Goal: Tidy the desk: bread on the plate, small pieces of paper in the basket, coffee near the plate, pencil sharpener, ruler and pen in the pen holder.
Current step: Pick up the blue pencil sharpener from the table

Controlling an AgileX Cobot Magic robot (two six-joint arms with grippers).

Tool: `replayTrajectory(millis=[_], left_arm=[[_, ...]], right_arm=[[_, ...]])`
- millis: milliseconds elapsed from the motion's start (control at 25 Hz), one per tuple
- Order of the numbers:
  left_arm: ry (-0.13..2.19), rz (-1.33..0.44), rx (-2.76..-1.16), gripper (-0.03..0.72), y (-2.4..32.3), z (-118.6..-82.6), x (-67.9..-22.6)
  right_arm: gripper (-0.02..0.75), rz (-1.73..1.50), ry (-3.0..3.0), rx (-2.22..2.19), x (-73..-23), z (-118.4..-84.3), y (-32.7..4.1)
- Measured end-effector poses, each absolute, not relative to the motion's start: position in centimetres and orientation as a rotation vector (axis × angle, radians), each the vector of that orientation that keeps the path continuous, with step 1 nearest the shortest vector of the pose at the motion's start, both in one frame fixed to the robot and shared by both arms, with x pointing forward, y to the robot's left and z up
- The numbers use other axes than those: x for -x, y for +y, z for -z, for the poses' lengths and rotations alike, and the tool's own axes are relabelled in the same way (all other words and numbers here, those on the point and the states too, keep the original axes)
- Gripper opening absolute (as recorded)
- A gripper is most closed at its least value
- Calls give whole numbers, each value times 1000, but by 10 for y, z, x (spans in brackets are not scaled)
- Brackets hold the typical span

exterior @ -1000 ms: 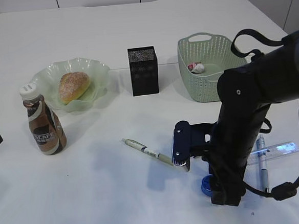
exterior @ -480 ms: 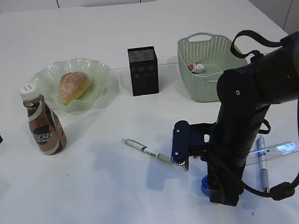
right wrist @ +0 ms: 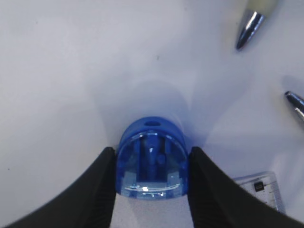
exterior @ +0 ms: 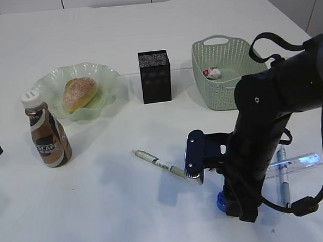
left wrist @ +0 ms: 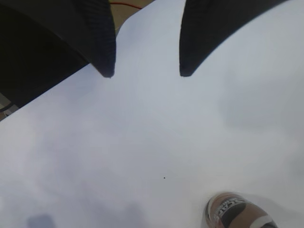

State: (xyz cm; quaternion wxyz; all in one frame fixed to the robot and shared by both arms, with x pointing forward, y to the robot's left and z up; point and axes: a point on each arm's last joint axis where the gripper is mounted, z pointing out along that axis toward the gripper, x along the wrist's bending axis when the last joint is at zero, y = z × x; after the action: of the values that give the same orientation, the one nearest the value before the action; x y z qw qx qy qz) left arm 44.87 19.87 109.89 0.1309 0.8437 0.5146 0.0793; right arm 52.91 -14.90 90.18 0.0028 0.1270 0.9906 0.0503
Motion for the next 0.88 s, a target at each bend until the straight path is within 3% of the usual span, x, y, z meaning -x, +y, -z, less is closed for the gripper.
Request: replayTrajectory(millis=[880], left_arm=[[1495,-228,-2452,300,199,-1099,-449]], right_arm=[[342,-181,3112,-426,-528,-902,-148]])
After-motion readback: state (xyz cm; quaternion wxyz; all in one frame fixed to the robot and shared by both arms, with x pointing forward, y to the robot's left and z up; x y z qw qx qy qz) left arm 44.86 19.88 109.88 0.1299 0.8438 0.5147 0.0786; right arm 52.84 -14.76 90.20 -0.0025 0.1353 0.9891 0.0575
